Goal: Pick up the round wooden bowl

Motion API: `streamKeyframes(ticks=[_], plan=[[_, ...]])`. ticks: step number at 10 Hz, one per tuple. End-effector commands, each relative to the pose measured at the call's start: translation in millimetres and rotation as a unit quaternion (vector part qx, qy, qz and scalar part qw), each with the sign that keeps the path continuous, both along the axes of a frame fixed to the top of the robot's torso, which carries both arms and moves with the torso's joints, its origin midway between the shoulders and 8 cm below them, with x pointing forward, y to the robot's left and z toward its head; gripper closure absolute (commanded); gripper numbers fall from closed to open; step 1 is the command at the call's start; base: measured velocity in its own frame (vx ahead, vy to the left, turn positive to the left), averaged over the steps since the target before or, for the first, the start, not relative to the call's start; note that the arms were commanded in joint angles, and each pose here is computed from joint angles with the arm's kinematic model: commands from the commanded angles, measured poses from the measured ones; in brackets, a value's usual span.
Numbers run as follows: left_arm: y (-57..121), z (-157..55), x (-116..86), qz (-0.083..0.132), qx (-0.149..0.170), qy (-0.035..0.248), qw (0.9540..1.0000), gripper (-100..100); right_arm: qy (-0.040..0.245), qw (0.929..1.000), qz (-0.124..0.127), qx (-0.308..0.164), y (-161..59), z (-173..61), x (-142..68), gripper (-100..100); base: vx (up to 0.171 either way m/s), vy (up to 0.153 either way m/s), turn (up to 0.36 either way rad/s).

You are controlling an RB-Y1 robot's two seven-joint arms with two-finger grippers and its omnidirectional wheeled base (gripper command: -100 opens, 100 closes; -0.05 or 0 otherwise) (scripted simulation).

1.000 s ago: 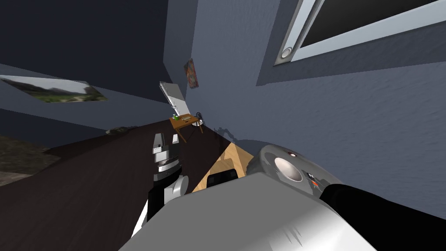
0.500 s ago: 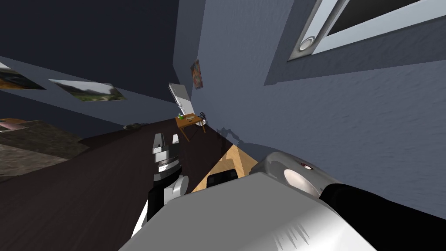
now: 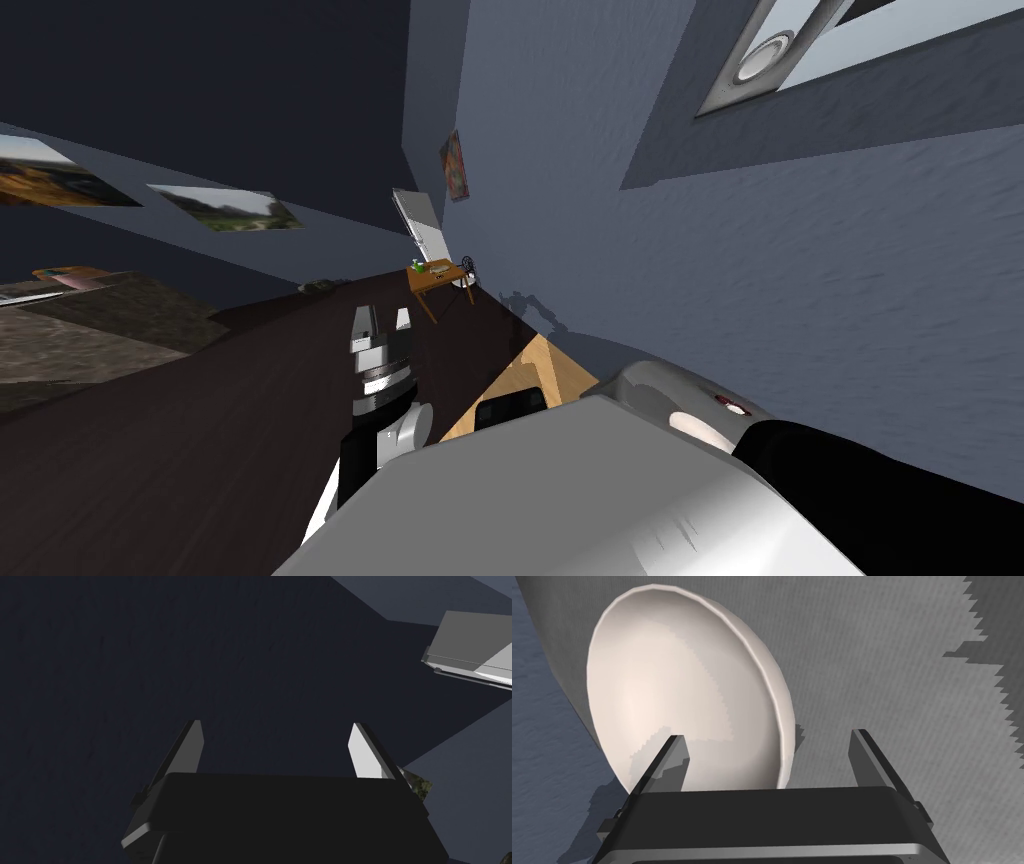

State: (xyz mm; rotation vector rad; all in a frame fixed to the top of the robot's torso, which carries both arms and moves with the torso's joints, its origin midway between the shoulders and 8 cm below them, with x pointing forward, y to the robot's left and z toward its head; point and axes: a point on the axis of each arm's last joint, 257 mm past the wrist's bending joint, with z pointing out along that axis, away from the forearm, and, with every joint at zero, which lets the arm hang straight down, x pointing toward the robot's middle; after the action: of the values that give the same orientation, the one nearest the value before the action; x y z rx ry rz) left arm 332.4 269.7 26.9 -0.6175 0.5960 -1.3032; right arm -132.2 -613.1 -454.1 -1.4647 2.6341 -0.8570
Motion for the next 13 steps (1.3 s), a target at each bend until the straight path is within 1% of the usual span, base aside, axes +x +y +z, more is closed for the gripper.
streamKeyframes(ticks=[1,3,4,5,9,10,11,12,13], plan=[[0.0,0,0,0.000,0.000,0.000,1.0000,0,-0.001,1.0000,0.004,0.000,4,-9,7,-100,0.004,-0.038,-0.053],[0.0,0,0,0.000,0.000,0.000,1.0000,0,-0.001,1.0000,0.008,0.001,9,-18,14,-100,0.001,-0.081,-0.052],[0.0,0,0,0.000,0.000,0.000,1.0000,0,-0.001,1.0000,0.007,0.001,8,-14,11,-100,0.000,-0.034,0.003],[0.0,0,0,0.000,0.000,0.000,1.0000,0,-0.001,1.0000,0.007,0.001,8,-15,12,100,0.000,-0.007,0.002],[0.0,0,0,0.000,0.000,0.000,1.0000,0,0.000,1.0000,0.008,0.000,8,-15,11,100,0.000,-0.001,0.003],[0.0,0,0,0.000,0.000,0.000,1.0000,0,0.000,1.0000,0.008,0.000,8,-15,11,0,0.000,0.000,0.000],[0.0,0,0,0.000,0.000,0.000,1.0000,0,0.000,1.0000,0.002,0.000,2,-4,3,100,0.008,0.067,0.090],[-0.1,0,0,0.000,0.000,0.000,1.0000,0,0.001,1.0000,0.005,0.000,6,-8,6,100,0.006,0.039,0.018],[0.0,0,0,0.000,0.000,0.000,1.0000,0,0.001,1.0000,0.005,0.000,6,-8,6,0,0.001,0.006,-0.004]])
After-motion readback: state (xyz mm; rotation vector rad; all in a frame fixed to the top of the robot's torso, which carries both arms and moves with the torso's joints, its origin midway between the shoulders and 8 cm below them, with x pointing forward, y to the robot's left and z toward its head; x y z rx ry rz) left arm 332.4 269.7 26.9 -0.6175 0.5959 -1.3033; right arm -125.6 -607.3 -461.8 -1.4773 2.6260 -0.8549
